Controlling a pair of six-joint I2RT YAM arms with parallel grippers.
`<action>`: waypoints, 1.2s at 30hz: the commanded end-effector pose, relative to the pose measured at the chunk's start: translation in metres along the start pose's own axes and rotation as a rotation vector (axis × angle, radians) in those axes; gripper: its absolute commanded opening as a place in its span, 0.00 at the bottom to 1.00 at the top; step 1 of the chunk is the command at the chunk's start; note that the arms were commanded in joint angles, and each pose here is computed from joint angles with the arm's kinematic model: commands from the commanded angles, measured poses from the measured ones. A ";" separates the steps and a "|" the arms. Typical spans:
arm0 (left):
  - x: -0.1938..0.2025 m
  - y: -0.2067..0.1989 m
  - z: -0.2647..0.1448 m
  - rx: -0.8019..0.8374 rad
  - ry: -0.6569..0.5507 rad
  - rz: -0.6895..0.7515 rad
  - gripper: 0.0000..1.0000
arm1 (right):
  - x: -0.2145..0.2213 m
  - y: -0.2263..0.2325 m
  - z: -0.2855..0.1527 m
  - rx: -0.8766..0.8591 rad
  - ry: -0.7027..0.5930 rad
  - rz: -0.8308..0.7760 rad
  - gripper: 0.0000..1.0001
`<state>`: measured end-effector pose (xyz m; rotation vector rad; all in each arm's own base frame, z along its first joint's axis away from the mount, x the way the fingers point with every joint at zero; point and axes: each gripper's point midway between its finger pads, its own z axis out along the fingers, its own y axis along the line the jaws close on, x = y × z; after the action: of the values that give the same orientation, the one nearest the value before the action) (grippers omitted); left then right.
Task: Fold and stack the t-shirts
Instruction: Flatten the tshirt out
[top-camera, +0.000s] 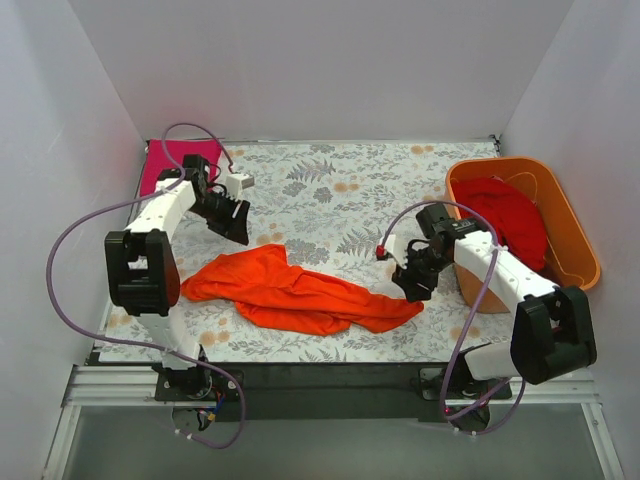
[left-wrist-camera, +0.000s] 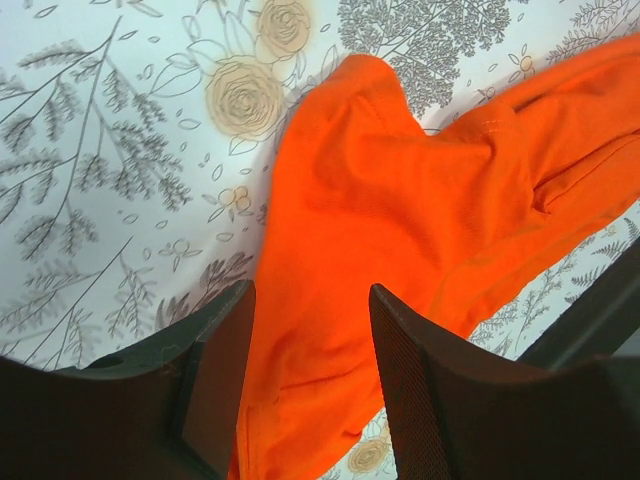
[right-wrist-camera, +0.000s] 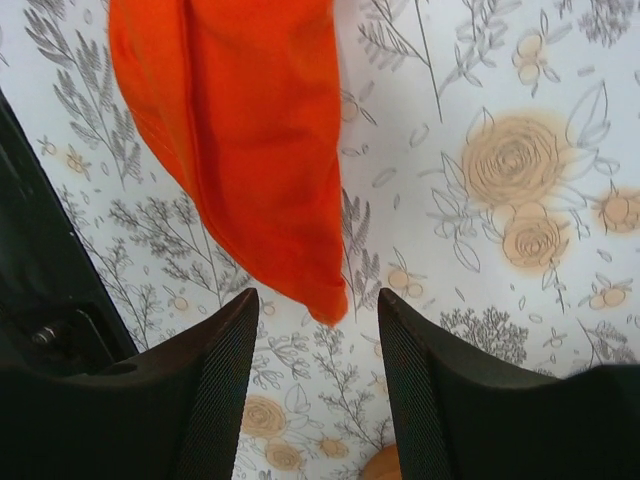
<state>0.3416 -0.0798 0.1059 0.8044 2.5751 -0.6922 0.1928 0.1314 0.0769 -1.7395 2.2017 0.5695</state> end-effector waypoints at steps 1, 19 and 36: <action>-0.025 -0.013 -0.004 0.030 -0.053 0.050 0.49 | 0.021 -0.008 -0.008 -0.002 0.034 -0.002 0.57; -0.067 0.007 0.029 0.032 -0.047 0.081 0.48 | 0.063 -0.013 0.023 0.045 0.080 -0.080 0.45; -0.066 0.009 0.047 0.014 -0.029 0.096 0.48 | 0.059 -0.024 0.029 0.034 0.031 -0.037 0.37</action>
<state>0.3989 -0.1214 0.0886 0.8744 2.5389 -0.7109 0.1994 0.0815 0.0179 -1.7862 2.2126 0.4437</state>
